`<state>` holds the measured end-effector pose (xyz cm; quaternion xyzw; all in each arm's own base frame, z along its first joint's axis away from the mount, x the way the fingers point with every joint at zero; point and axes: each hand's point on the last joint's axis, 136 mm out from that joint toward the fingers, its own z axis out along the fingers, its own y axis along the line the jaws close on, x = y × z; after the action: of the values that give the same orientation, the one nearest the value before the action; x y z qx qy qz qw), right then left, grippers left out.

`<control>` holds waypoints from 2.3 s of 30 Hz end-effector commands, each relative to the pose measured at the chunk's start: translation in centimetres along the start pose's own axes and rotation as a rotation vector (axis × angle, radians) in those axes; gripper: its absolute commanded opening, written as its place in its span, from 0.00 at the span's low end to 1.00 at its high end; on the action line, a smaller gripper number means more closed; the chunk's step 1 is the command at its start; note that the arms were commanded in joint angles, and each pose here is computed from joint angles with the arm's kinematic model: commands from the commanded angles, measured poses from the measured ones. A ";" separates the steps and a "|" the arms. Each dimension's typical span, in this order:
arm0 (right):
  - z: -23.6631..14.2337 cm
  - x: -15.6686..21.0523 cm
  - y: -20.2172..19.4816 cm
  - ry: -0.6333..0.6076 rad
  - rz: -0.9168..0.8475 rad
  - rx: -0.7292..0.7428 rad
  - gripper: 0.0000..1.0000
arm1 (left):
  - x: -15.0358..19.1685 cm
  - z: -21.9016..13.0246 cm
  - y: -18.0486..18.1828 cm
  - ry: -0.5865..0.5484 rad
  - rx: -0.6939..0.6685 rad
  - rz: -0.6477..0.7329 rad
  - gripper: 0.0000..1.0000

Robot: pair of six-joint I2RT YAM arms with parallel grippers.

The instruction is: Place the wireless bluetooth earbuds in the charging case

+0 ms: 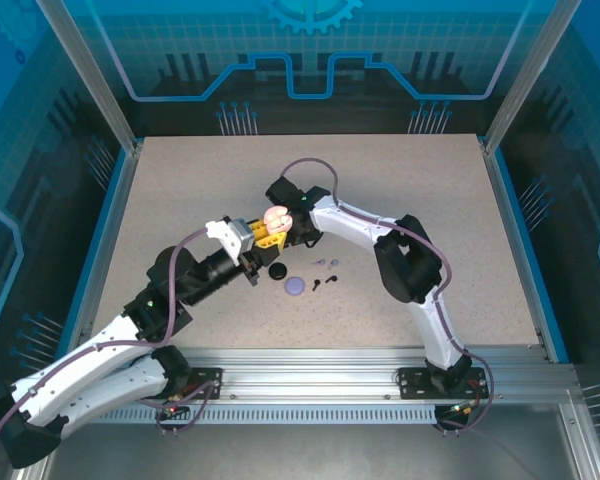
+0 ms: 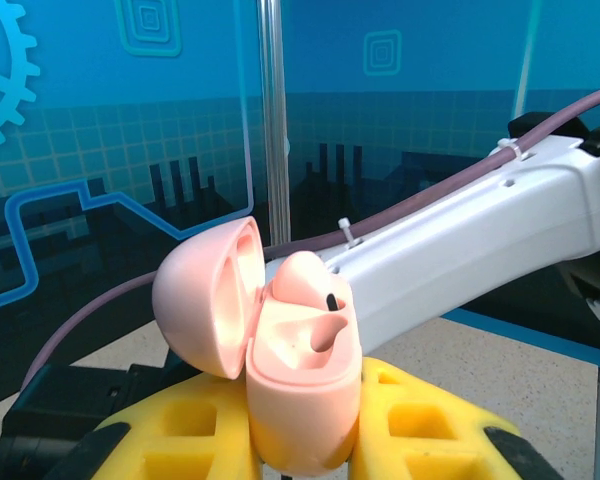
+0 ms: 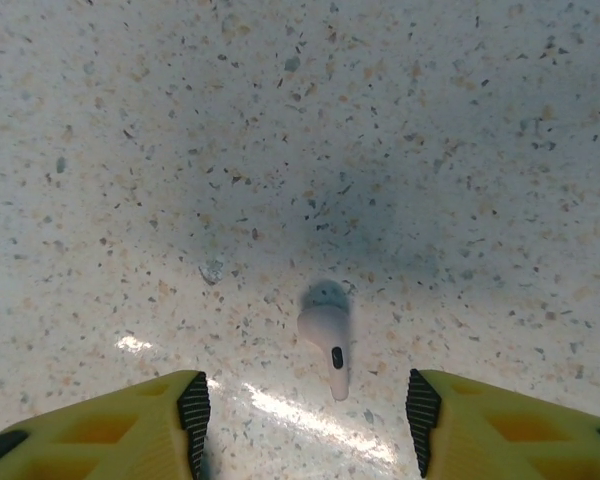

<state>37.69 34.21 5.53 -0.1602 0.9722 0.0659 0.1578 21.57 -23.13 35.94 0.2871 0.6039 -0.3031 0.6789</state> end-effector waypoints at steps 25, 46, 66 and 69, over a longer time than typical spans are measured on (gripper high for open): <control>4.8 2.2 -0.1 0.167 -0.033 0.067 0.38 | -0.3 0.0 0.4 -0.004 -0.030 -0.007 0.18; 2.5 1.6 -0.4 0.080 -0.024 0.014 0.24 | 0.4 0.3 0.5 0.016 -0.033 -0.008 0.18; -19.2 1.0 -6.4 -0.530 0.105 -0.186 0.22 | 3.2 3.5 0.0 0.042 0.008 -0.076 0.18; -23.1 1.5 -6.7 -0.643 0.096 -0.240 0.22 | 3.8 4.6 -0.2 0.043 0.021 -0.091 0.18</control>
<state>32.25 23.36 23.35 -0.0999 0.8953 0.1956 0.3875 24.97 -26.11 31.34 0.2790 0.6518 -0.3038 0.6364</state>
